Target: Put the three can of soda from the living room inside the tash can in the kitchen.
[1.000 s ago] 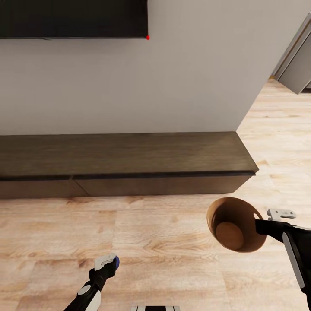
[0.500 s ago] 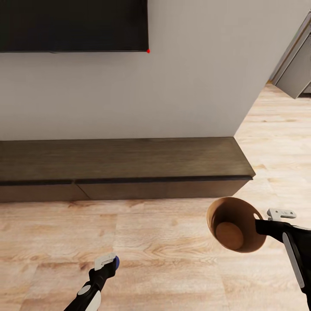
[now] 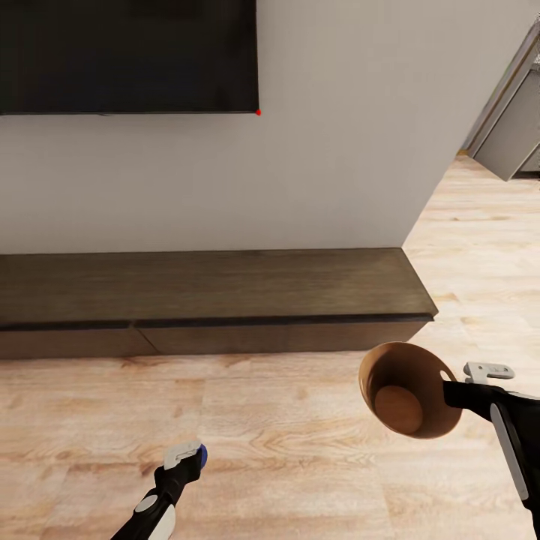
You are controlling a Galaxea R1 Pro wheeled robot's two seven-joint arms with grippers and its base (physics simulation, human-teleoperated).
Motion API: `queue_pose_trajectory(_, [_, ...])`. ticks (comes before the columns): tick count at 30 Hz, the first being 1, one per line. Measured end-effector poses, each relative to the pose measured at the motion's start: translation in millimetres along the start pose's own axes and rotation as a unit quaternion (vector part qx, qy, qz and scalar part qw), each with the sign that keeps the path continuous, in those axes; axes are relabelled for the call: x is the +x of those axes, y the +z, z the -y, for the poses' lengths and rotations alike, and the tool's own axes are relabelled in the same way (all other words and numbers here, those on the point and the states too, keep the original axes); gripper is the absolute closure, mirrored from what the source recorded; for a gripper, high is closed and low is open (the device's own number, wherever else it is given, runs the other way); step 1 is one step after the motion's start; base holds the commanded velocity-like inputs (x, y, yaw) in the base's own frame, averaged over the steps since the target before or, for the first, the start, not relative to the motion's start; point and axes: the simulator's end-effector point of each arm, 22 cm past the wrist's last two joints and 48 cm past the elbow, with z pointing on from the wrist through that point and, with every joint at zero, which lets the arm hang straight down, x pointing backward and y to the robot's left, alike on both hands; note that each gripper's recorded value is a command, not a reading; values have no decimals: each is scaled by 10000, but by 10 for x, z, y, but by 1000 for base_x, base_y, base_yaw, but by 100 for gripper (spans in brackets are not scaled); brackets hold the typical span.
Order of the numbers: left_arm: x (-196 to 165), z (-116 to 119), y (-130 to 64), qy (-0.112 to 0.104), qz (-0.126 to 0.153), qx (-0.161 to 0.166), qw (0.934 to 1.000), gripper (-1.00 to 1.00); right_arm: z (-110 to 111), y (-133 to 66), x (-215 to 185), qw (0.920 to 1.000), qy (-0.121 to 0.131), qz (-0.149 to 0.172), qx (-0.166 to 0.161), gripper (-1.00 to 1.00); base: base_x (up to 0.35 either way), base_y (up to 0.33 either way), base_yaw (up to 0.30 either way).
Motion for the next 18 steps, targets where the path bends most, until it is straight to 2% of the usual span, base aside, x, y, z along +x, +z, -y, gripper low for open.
queue_pose_trajectory(18, [-334,80,-312,-6,140,39,9999,100,71,-378,-288,9999,30,140,-15,100,0,0,0])
